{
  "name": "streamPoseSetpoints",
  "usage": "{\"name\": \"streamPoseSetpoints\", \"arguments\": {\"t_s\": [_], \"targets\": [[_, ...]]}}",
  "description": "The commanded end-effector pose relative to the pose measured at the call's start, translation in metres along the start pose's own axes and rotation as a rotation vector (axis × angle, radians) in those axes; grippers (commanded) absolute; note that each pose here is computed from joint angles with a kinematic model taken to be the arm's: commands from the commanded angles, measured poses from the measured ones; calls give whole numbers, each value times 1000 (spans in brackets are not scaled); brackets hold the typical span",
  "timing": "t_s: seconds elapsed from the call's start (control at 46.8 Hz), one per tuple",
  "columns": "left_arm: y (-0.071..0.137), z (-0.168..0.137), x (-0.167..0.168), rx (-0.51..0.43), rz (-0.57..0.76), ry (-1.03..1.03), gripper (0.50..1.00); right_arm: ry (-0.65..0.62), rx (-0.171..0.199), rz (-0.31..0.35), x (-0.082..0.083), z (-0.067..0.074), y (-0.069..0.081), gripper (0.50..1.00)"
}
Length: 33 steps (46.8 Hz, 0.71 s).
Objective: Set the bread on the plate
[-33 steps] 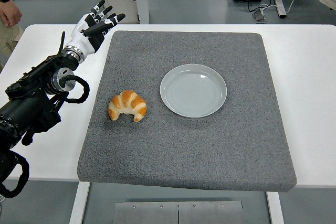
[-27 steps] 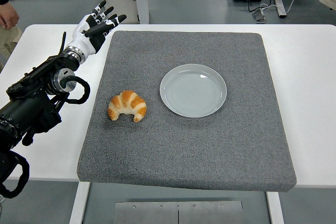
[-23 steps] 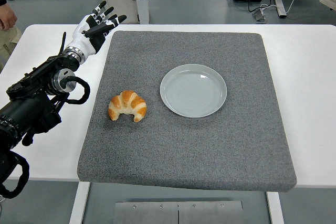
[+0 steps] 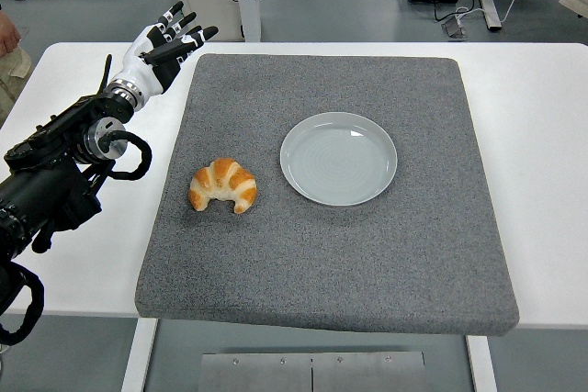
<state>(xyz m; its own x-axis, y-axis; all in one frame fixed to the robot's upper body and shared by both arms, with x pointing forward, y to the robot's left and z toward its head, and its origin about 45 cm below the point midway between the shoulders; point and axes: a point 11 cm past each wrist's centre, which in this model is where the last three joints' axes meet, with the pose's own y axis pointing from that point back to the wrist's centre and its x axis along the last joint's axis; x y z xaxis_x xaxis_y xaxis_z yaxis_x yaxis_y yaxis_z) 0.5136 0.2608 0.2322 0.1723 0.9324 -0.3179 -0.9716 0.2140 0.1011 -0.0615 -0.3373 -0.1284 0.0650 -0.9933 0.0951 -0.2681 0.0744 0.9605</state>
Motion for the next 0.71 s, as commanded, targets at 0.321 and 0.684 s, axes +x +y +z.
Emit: {"name": "streamPoseSetpoints", "arguments": {"t_s": [0.321, 0.684], "targets": [[-1, 10, -6, -48, -34, -2, 974, 0, 0, 0, 0, 0, 0, 1000], [-5, 25, -12, -95, -38, -14, 974, -1, 0, -1, 0, 0, 0, 1000]]}}
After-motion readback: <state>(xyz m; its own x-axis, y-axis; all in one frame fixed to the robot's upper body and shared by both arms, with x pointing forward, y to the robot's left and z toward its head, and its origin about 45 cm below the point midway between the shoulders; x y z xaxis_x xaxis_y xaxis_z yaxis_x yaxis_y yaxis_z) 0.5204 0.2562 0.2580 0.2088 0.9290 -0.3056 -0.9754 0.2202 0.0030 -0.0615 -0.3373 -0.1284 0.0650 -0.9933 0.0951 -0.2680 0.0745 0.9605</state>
